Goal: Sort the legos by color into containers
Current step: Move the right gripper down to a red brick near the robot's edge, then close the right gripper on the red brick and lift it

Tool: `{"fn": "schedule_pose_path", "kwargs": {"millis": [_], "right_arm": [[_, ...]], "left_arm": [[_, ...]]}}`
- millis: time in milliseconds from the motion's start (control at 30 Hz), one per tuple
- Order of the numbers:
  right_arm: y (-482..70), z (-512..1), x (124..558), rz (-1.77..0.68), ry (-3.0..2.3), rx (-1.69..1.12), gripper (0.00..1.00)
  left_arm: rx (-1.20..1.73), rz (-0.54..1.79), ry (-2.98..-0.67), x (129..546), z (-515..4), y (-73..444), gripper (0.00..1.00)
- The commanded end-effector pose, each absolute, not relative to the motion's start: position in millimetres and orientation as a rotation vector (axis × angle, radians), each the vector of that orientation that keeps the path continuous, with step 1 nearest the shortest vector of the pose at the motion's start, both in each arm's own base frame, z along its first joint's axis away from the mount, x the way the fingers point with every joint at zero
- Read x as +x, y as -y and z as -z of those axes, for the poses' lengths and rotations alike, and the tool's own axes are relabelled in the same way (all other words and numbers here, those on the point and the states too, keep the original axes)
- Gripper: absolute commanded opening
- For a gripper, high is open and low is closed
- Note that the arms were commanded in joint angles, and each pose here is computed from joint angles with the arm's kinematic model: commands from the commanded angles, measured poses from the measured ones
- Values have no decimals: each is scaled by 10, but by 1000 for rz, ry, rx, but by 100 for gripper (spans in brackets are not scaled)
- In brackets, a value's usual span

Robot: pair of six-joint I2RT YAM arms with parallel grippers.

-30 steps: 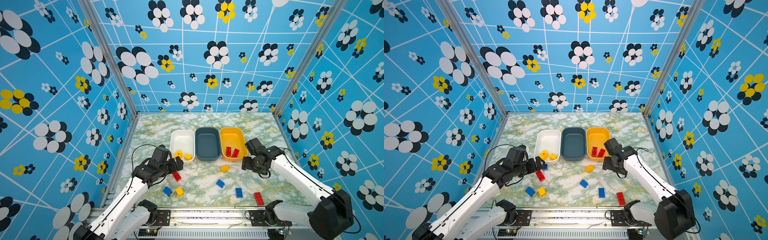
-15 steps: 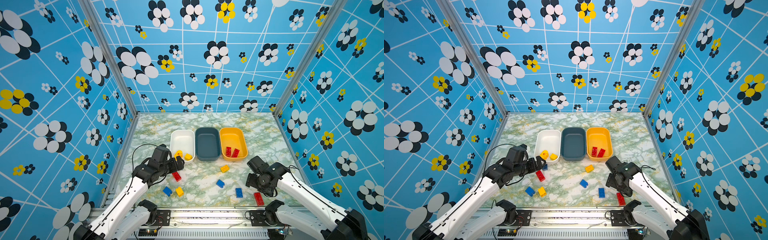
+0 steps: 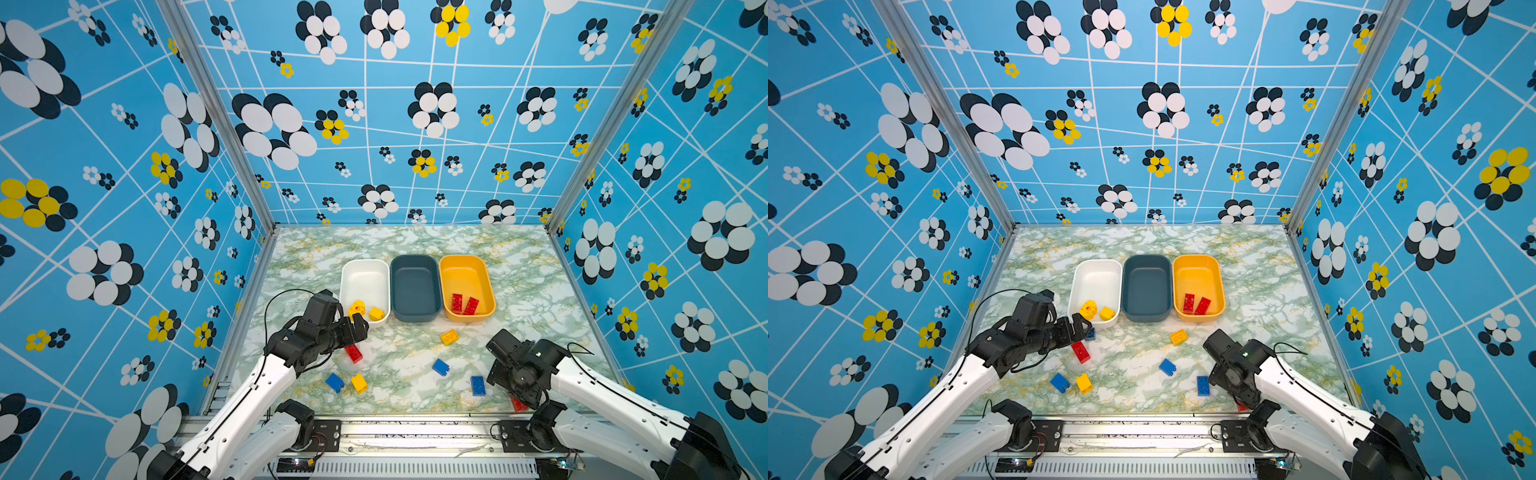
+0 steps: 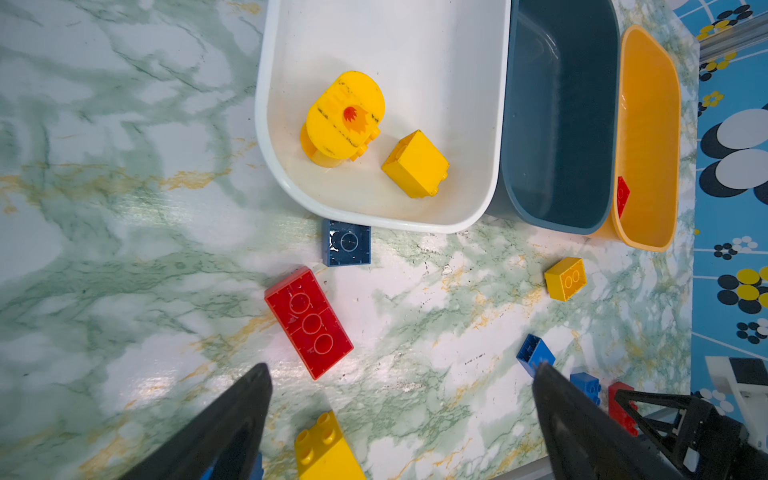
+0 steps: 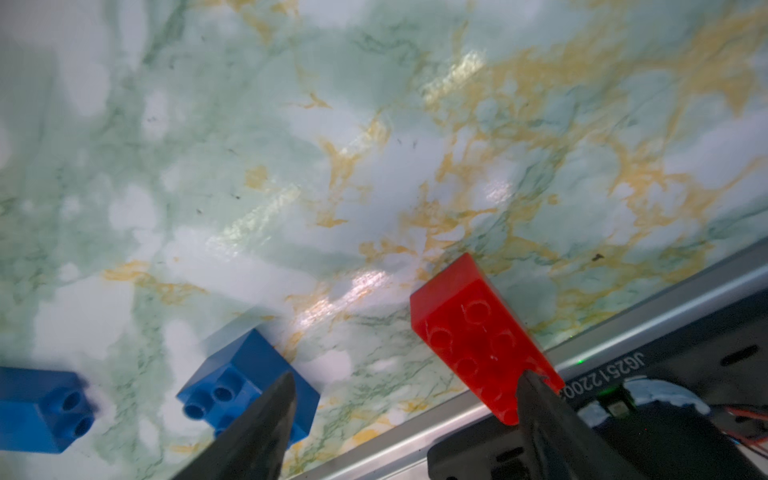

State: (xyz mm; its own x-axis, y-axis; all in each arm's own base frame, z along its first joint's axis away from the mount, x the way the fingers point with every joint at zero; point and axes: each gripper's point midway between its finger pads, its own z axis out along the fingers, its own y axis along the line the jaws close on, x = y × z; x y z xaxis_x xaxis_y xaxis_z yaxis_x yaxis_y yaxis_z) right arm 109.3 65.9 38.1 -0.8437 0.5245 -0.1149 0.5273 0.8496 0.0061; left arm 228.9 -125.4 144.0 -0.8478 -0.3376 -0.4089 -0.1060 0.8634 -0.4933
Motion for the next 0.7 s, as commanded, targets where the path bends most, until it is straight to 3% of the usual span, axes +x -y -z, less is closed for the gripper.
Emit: {"fn": "schedule_pose_path", "kwargs": {"millis": [0,667], "right_arm": [[-690,-302,1084,9,-2889,920,85],[-955,-452,1730,-35,-2745,812,85]], "left_arm": [[-300,636,-2542,2261,-1433,1251,99],[-269,629,-2549,2280,-1517,1266,99]]}}
